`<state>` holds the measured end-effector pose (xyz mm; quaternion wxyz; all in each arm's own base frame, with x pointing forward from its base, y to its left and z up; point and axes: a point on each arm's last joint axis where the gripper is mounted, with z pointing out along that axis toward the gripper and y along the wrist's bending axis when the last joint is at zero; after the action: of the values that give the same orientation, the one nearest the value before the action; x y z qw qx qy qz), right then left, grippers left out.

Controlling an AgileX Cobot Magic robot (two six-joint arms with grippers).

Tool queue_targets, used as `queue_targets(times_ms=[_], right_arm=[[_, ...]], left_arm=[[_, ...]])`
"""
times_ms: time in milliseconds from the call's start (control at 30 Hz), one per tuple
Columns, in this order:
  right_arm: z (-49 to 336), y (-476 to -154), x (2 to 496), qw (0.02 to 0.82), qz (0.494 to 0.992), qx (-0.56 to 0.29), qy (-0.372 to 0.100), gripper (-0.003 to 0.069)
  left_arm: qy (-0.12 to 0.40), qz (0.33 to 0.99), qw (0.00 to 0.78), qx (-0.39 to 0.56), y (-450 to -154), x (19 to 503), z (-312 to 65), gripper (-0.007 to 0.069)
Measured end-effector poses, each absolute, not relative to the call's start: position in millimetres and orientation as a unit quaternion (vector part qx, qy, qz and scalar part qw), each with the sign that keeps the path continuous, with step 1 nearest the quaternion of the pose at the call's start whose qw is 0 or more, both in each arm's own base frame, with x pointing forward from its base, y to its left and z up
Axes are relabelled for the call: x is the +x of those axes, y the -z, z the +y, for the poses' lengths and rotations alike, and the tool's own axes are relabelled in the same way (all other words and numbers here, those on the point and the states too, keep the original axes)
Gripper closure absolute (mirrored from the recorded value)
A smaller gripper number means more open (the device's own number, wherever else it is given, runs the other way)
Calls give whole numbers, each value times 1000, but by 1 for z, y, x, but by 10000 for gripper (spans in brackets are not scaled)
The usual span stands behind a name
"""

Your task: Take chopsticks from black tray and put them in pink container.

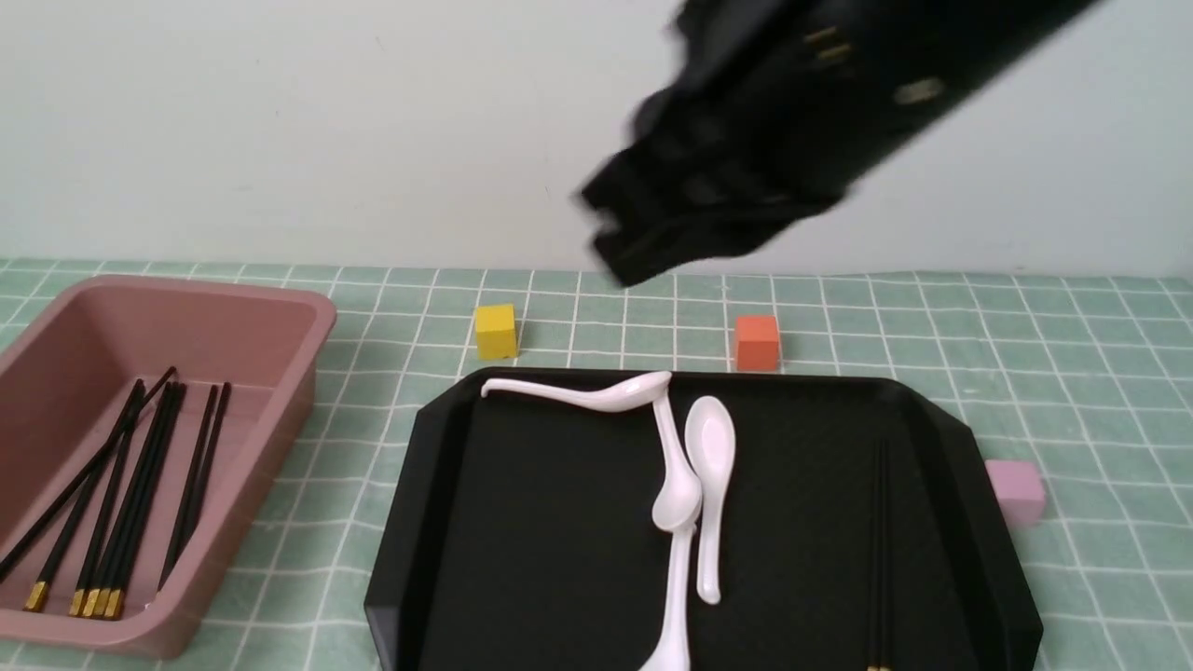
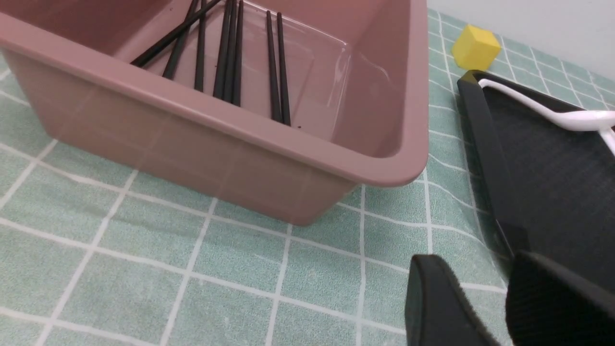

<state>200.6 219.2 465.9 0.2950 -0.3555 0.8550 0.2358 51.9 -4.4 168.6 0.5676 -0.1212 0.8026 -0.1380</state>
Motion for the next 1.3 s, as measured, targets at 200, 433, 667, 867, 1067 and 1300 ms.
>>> queue_targets(times_ms=[200, 433, 667, 867, 1067, 1300], right_arm=[[159, -468, 143, 316, 853, -351, -225, 671], [108, -414, 98, 360, 844, -335, -212, 667], [91, -335, 86, 452, 805, -299, -241, 665], [90, -276, 91, 526, 766, -265, -258, 662], [88, -263, 92, 571, 736, -246, -270, 657], [87, -252, 91, 555, 749, -248, -265, 655]], left_arm=[[138, 803, 568, -121, -169, 52, -4, 386], [138, 803, 568, -121, -169, 52, -4, 386], [138, 803, 568, -121, -169, 52, -4, 386], [138, 803, 568, -121, -169, 52, -4, 386], [138, 803, 568, -121, -169, 52, -4, 386], [138, 803, 568, -121, -169, 52, -4, 386]])
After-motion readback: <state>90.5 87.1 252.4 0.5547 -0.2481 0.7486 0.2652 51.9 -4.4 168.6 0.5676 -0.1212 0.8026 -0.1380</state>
